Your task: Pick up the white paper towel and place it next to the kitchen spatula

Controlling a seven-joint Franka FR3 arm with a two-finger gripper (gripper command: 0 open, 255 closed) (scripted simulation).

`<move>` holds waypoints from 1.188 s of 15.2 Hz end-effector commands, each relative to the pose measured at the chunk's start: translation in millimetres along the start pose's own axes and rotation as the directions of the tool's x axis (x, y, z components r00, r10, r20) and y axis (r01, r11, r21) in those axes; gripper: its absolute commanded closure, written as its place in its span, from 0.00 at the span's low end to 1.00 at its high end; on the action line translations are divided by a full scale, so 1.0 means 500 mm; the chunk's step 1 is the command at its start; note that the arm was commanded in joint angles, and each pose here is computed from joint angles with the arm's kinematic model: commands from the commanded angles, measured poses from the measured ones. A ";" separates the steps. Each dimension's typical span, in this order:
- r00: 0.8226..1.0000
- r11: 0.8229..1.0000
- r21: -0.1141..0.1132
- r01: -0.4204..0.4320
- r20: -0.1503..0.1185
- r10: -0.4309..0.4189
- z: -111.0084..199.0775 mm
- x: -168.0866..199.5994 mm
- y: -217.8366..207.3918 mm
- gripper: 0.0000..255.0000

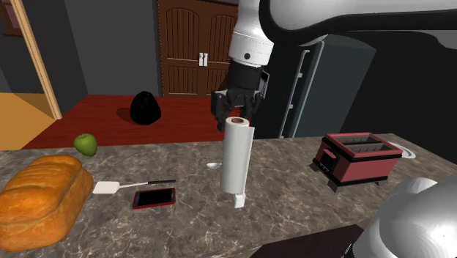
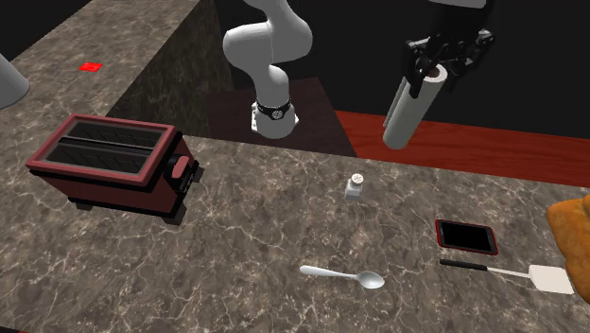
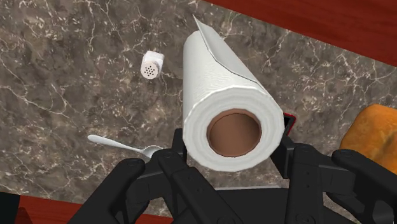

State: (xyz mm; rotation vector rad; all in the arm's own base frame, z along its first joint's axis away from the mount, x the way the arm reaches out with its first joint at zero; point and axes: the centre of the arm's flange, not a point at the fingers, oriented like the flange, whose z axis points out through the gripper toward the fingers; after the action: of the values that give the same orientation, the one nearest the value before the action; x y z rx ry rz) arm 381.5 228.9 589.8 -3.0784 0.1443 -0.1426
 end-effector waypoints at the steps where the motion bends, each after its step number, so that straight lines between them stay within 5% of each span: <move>1: 1.000 1.000 0.002 -0.001 0.000 0.001 0.021 0.020 -0.043 1.00; 18: 1.000 1.000 0.002 -0.001 0.000 0.001 0.181 0.186 -0.428 1.00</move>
State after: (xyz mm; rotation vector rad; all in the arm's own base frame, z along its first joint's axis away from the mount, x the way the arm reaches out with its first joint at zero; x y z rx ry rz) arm 496.9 425.4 526.1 -3.0757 0.1423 -0.1413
